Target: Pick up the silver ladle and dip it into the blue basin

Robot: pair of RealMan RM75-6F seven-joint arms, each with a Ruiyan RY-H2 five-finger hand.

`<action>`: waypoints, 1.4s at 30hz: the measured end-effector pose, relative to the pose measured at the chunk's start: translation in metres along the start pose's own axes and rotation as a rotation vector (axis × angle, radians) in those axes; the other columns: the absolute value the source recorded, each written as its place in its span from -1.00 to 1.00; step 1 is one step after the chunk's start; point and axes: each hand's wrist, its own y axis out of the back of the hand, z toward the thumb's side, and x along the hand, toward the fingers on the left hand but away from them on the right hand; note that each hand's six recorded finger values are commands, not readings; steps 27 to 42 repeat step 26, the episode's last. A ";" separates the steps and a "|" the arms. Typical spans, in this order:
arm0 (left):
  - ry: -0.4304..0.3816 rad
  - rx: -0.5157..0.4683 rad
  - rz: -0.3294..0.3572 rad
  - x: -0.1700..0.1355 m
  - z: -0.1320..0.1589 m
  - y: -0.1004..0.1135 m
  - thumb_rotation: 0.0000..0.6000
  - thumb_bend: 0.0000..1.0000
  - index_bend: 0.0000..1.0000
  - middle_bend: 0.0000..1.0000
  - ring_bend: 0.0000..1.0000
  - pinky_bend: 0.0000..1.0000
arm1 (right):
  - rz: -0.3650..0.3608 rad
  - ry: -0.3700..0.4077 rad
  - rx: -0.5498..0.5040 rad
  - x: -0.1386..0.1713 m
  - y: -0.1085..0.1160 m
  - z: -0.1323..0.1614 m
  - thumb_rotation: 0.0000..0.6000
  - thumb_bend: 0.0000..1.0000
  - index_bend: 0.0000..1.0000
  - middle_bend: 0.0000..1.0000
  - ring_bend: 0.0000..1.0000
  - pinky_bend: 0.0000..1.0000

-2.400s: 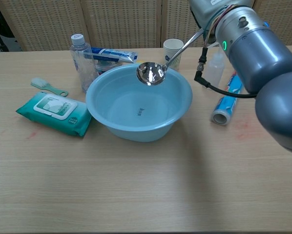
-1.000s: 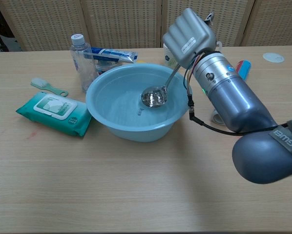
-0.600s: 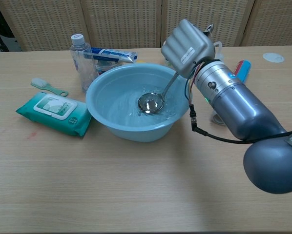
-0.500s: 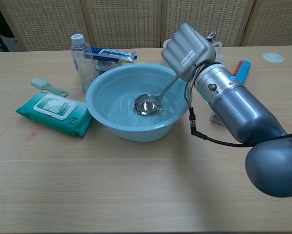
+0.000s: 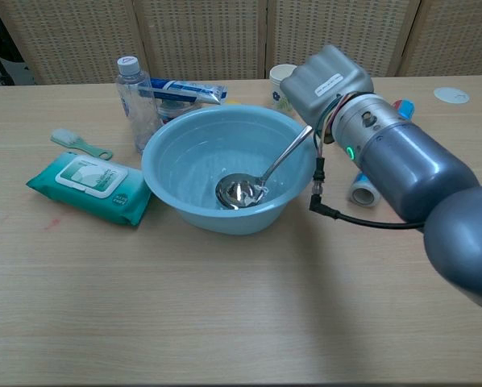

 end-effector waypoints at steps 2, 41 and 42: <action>-0.001 0.001 0.000 0.000 0.000 0.000 1.00 -1.00 -1.00 -1.00 -1.00 -0.91 | 0.018 -0.007 -0.044 -0.001 0.002 -0.005 1.00 0.91 0.66 0.80 0.69 1.00; -0.012 -0.001 0.002 -0.002 0.003 0.000 1.00 -1.00 -1.00 -1.00 -1.00 -0.91 | 0.032 -0.071 -0.277 -0.001 0.049 -0.055 1.00 0.91 0.66 0.80 0.69 1.00; -0.012 -0.001 0.002 -0.002 0.003 0.000 1.00 -1.00 -1.00 -1.00 -1.00 -0.91 | 0.032 -0.071 -0.277 -0.001 0.049 -0.055 1.00 0.91 0.66 0.80 0.69 1.00</action>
